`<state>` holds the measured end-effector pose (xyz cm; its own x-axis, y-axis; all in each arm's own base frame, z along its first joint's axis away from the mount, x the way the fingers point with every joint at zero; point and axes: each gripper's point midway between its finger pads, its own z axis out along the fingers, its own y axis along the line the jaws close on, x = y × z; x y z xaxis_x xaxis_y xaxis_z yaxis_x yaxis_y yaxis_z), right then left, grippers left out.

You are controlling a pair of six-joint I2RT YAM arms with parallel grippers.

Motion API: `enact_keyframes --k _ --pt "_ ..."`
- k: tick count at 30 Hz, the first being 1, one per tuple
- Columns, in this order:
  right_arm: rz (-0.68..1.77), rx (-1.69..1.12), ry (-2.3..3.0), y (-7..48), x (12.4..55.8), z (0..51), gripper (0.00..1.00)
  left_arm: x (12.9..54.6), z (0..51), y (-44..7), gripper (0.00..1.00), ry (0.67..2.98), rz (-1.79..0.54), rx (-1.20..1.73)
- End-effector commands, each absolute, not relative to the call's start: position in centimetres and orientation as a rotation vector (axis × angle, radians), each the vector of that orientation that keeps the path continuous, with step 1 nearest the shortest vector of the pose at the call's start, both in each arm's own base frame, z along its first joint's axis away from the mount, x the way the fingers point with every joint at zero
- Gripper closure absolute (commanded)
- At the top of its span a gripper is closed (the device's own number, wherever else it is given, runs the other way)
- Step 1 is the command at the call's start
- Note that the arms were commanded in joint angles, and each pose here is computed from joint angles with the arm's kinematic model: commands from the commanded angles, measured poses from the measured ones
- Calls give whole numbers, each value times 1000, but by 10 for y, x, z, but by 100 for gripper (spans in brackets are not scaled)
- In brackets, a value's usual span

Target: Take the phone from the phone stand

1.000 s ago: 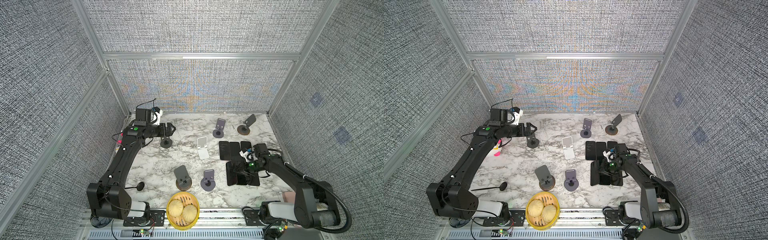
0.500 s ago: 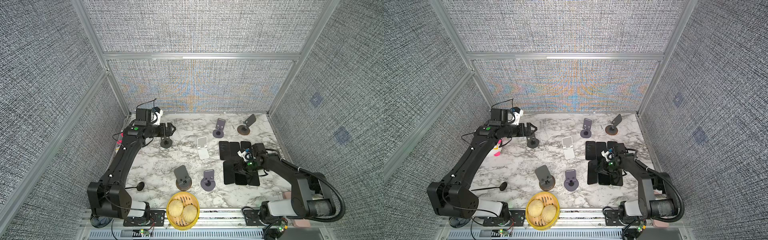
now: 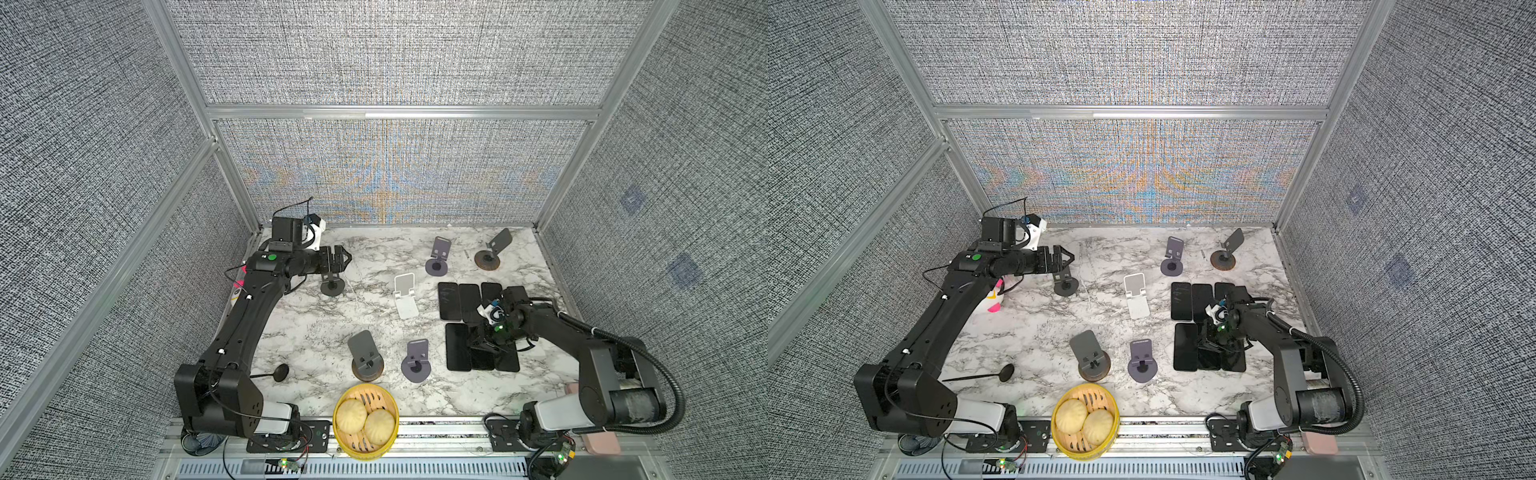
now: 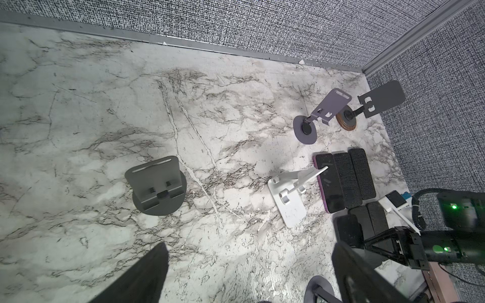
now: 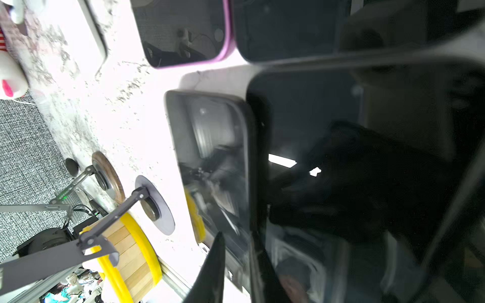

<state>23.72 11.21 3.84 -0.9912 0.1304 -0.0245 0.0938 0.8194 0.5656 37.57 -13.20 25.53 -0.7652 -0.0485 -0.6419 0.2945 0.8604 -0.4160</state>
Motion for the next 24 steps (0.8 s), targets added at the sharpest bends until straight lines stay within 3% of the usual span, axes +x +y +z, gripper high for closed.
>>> enact_keyframes --k 1,12,18,24 --pt "901 165 2945 112 238 39 80 378 258 -132 2 2340 -664 184" --pt "834 142 2864 109 252 57 80 377 259 -131 2 2338 -653 190" --pt "596 145 2806 84 265 77 80 378 257 -128 2 2343 -632 184" --pt "182 231 2815 35 266 81 78 378 259 -124 2 2337 -600 180"
